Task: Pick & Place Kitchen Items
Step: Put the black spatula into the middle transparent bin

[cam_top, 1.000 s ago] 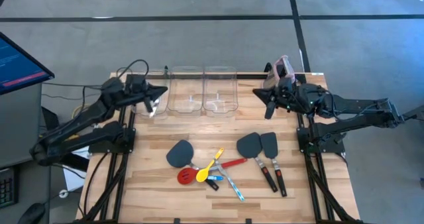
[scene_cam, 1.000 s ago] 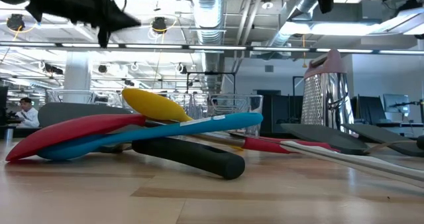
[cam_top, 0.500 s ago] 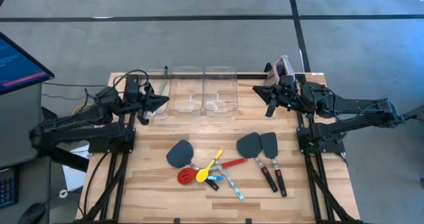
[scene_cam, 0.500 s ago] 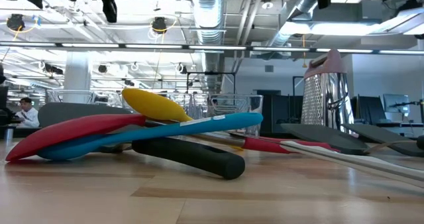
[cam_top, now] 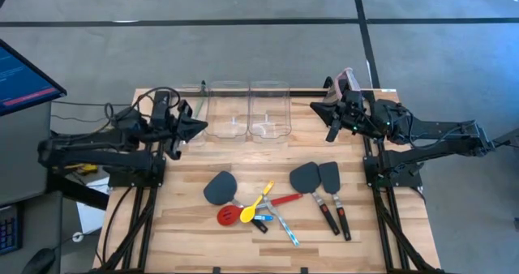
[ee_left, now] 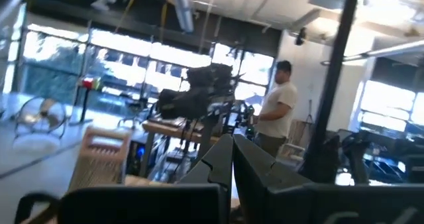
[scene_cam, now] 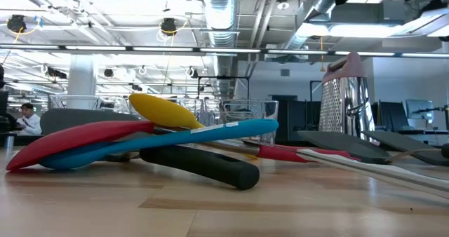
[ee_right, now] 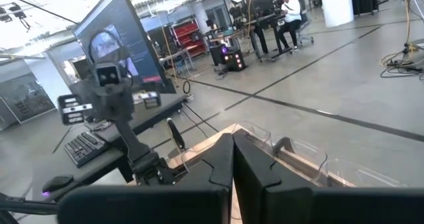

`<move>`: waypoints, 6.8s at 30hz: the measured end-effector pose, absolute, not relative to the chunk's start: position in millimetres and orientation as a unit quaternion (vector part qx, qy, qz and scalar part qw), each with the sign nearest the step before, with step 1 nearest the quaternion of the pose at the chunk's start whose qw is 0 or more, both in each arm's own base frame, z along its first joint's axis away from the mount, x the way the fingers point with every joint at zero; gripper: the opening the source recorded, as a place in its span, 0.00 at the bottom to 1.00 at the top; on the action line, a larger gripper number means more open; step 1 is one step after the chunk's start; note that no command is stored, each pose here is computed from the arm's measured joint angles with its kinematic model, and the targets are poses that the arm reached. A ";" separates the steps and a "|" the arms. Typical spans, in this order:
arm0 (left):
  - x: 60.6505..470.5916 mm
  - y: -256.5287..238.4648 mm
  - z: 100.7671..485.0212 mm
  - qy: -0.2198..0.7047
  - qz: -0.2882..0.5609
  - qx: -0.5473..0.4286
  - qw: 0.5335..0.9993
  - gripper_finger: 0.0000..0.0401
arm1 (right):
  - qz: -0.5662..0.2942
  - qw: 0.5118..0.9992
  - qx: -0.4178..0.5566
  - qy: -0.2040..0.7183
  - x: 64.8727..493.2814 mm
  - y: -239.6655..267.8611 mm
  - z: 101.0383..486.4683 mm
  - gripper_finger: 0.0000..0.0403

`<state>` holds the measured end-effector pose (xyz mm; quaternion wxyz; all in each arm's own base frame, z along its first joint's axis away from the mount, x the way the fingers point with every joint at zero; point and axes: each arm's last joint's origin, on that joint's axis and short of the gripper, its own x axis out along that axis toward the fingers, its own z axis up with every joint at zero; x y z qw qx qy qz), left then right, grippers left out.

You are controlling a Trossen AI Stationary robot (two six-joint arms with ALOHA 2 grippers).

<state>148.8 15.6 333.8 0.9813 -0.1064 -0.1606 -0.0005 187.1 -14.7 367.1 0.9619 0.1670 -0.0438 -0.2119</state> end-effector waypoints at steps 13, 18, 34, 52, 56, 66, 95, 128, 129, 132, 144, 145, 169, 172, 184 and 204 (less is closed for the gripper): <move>184.6 5.5 347.3 -0.117 -0.030 -0.084 0.989 0.00 | -0.211 0.961 0.175 -0.045 187.1 -14.7 367.1 0.00; 192.4 5.8 339.7 -0.088 -0.028 -0.089 0.992 0.00 | -0.208 0.958 0.191 -0.048 187.2 -14.0 367.1 0.00; 192.9 6.0 338.3 -0.082 -0.026 -0.073 0.994 0.00 | -0.172 0.980 0.094 -0.023 187.9 -1.4 367.0 0.00; 192.7 6.9 338.2 -0.082 -0.025 -0.093 0.992 0.00 | -0.222 0.973 0.064 0.025 191.8 -1.4 374.0 0.00; 192.7 6.9 338.2 -0.082 -0.025 -0.093 0.992 0.00 | -0.264 0.960 0.063 0.063 182.4 1.6 392.7 0.00; 192.7 6.8 338.2 -0.082 -0.025 -0.093 0.992 0.00 | -0.291 0.922 0.192 0.168 169.0 8.3 388.8 0.00; 192.7 6.8 338.0 -0.081 -0.025 -0.089 0.992 0.00 | -0.380 0.705 0.411 0.436 148.1 86.9 322.5 0.00; 192.7 6.9 337.9 -0.081 -0.025 -0.088 0.993 0.00 | -0.357 0.606 0.490 0.515 150.6 117.1 208.0 0.04; 192.7 6.9 337.9 -0.081 -0.025 -0.088 0.993 0.00 | -0.360 0.604 0.487 0.518 149.6 116.4 206.2 0.07; 192.8 6.9 337.4 -0.078 -0.025 -0.088 0.993 0.00 | -0.364 0.603 0.483 0.520 150.0 116.7 203.9 0.17; 192.9 6.9 336.8 -0.075 -0.024 -0.088 0.993 0.00 | -0.405 0.597 0.440 0.535 163.4 127.9 175.8 0.48; 192.9 6.9 336.8 -0.075 -0.024 -0.088 0.993 0.00 | -0.407 0.596 0.438 0.536 165.3 129.3 172.7 0.48; 192.9 6.9 336.5 -0.074 -0.024 -0.089 0.993 0.00 | -0.436 0.581 0.411 0.552 180.7 142.3 134.8 0.16; 192.9 6.9 336.5 -0.074 -0.024 -0.089 0.993 0.00 | -0.433 0.580 0.412 0.554 179.8 141.7 136.5 0.16; 192.9 6.9 336.5 -0.074 -0.024 -0.088 0.993 0.00 | -0.401 0.586 0.444 0.546 173.2 136.5 161.2 0.16; 193.0 6.9 336.5 -0.074 -0.024 -0.089 0.993 0.00 | -0.291 0.728 0.499 0.368 150.4 104.8 234.5 0.16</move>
